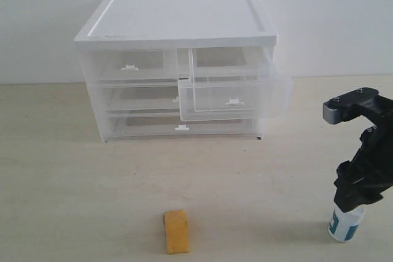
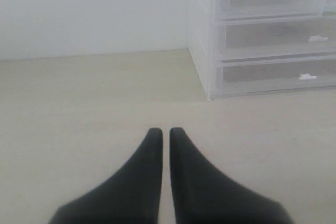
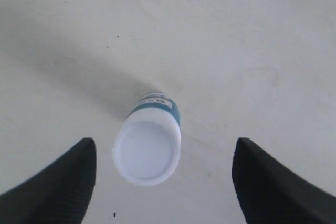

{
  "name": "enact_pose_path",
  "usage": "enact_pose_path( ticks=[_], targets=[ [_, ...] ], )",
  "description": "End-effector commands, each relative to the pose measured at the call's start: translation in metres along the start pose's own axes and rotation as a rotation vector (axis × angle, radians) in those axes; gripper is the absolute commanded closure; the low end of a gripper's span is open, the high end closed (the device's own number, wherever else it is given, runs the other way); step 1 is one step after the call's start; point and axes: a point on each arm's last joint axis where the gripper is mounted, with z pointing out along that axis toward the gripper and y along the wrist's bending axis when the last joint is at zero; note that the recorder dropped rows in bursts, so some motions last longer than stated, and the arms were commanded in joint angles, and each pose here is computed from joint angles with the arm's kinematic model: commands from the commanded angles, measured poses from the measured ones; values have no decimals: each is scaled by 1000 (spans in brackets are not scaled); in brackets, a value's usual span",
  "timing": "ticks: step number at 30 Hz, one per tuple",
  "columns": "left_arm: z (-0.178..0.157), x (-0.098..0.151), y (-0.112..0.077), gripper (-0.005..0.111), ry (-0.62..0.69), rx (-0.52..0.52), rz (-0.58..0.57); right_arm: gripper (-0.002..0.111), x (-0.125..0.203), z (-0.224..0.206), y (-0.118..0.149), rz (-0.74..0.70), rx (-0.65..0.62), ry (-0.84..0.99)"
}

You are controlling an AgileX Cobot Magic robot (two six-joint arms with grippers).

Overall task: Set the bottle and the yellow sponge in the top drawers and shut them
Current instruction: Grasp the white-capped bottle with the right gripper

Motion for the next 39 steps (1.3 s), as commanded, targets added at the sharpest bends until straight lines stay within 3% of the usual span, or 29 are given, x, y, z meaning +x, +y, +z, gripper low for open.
enact_pose_path(
  ticks=[1, 13, 19, 25, 32, 37, 39],
  targets=[
    [0, 0, -1, 102, -5, 11, -15, 43, -3, 14, -3, 2, 0, 6],
    [0, 1, -1, 102, -1, 11, -15, 44, -7, 35, -9, 22, 2, 9],
    [0, 1, -1, 102, -1, 11, -15, 54, -7, 43, -9, 42, -19, 30],
    [0, 0, -1, 102, -5, 11, -15, 55, -7, 43, -8, 43, -21, 33],
    [0, 0, -1, 102, -5, 11, -15, 82, -6, 43, -8, 40, -28, 45],
    [0, 0, -1, 102, -5, 11, -15, 109, -5, 43, -8, 30, -31, 51],
    [0, 1, -1, 102, -3, 11, -15, 108, -5, 43, -8, 30, -30, 50]
  ],
)
